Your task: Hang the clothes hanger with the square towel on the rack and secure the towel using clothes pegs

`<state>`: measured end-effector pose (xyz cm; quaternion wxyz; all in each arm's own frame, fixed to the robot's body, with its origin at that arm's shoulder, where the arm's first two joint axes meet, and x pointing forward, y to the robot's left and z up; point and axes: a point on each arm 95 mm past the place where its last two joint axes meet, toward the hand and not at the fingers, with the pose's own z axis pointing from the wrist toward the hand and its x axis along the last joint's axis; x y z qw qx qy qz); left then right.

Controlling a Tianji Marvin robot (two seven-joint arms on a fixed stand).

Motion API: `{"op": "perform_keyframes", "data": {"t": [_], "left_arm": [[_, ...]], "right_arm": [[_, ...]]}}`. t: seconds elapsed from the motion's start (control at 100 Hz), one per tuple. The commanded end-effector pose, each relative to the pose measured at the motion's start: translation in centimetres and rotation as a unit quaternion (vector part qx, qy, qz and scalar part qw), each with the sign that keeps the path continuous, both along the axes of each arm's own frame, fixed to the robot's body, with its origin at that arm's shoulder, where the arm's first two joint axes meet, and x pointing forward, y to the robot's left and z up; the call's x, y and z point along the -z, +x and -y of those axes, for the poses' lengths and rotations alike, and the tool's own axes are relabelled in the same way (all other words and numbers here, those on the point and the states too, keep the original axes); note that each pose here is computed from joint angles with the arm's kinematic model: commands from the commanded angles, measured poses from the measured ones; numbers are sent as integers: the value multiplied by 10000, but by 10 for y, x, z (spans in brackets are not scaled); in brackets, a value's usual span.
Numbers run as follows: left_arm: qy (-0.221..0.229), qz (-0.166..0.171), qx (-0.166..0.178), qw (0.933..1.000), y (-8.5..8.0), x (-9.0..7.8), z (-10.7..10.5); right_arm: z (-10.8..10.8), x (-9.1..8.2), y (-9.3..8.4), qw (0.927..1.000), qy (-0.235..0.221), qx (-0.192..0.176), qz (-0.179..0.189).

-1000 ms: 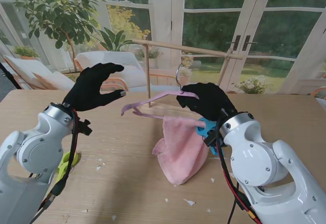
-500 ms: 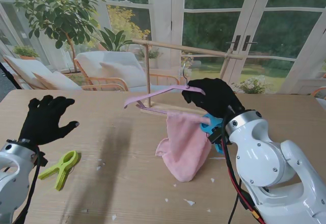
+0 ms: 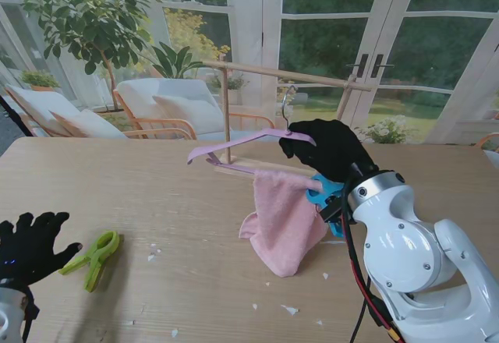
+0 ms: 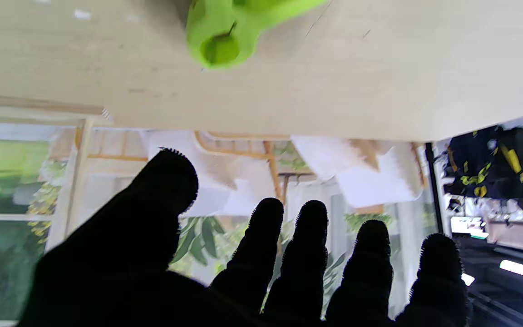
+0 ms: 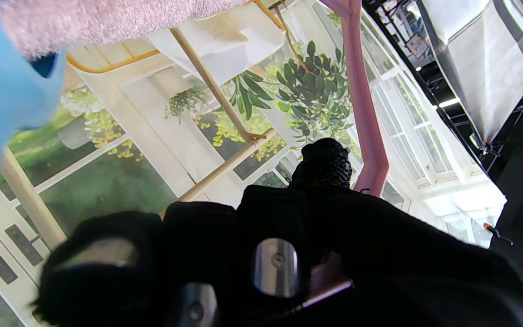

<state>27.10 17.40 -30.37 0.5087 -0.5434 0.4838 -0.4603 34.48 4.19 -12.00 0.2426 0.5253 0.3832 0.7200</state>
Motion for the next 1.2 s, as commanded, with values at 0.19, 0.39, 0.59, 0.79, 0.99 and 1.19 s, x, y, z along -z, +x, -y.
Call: {"op": "perform_keyframes", "data": {"t": [0.19, 0.39, 0.59, 0.79, 0.99, 1.19], "left_arm": [[-258, -1059, -393, 9933, -23, 30, -16], [-208, -1271, -532, 9902, -21, 49, -14], [-159, -1350, -570, 9891, -14, 58, -5], [80, -1543, -592, 9862, -8, 65, 4], [129, -1726, -677, 9826, -6, 74, 5], [-110, -1812, -793, 9802, -8, 81, 0]], "right_arm": [[-6, -1, -1, 9999, 24, -96, -40], [-8, -1, -1, 9999, 0, -125, -55], [-10, 0, 1, 9998, -25, -162, -86], [-11, 1, 2, 9998, -35, -187, -97], [-11, 2, 2, 9997, -41, -193, -112], [-12, 2, 2, 9997, -32, -203, -122]]}}
